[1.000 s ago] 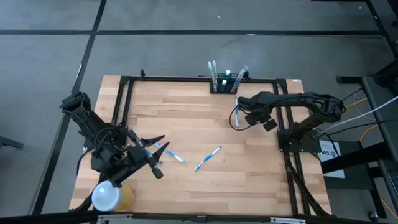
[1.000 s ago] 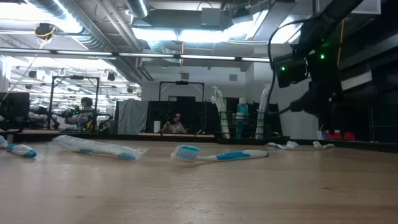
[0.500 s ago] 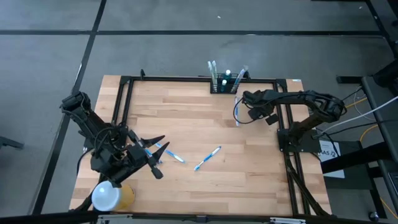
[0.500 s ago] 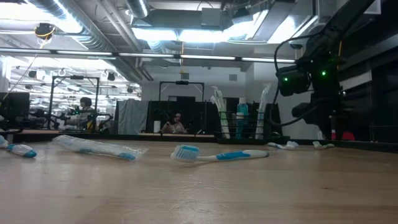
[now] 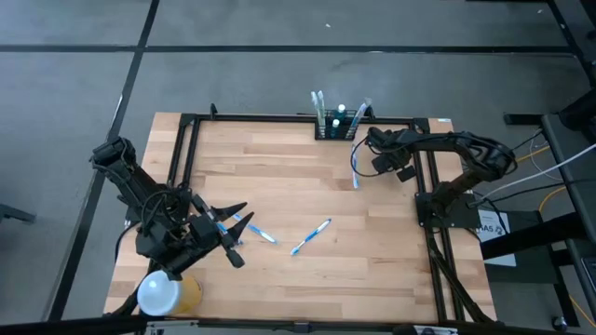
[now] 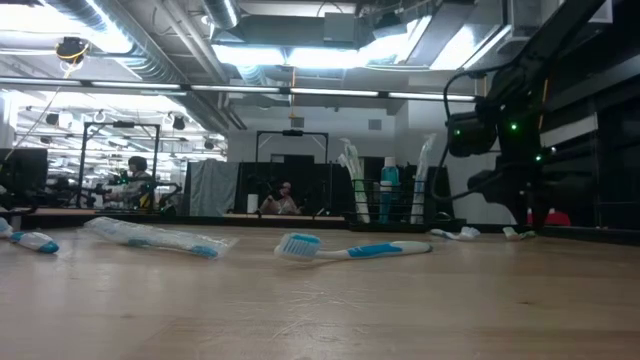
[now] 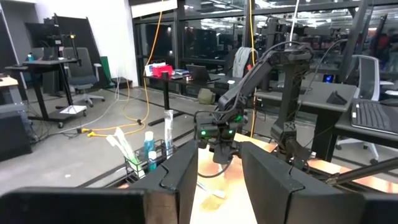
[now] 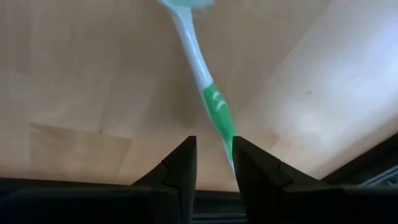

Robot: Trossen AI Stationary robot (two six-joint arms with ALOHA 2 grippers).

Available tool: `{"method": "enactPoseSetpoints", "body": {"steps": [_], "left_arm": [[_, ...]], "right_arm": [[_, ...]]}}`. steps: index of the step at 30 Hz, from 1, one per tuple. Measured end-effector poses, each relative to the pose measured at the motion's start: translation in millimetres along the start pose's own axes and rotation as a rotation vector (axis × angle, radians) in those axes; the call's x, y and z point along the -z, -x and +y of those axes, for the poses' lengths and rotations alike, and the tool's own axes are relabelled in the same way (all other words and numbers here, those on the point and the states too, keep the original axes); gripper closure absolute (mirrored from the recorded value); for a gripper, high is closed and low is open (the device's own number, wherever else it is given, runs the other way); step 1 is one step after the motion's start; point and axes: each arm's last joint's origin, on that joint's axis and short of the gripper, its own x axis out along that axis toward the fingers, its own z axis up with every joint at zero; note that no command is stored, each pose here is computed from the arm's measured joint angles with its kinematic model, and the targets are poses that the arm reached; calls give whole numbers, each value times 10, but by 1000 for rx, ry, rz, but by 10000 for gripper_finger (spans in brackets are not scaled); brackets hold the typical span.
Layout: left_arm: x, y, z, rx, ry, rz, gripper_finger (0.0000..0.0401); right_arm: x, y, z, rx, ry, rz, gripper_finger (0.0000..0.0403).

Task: Pick & Place toothbrushing station
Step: Put the green toothbrush into the black organizer

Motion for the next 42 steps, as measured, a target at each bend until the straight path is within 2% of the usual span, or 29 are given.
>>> {"method": "enactPoseSetpoints", "body": {"steps": [12, 15, 20, 24, 27, 31, 37, 42], "left_arm": [[-16, 0, 1, 0, 23, 0, 282], [-52, 0, 0, 0, 17, 0, 282], [-97, 0, -2, 0, -2, 0, 282], [-104, 7, -3, 3, -4, 0, 282], [-104, 20, -4, 7, -15, 0, 282], [-99, 25, -7, 9, -55, 0, 284], [-97, 84, -12, 30, -108, 0, 289], [-97, 203, -18, 71, -121, 1, 294]], "right_arm": [[-81, -111, 1, -50, 36, 7, 300], [-100, -102, 20, -56, 29, 6, 320], [-131, -79, 60, -81, 20, -3, 386], [-207, -20, 94, -93, -23, -23, 385], [-330, 136, 103, -148, -48, -102, 392], [-585, 491, 30, -193, -91, -301, 393], [-937, 1136, -39, -119, -96, -502, 394], [-1060, 1518, -75, -78, -95, -622, 394]]}}
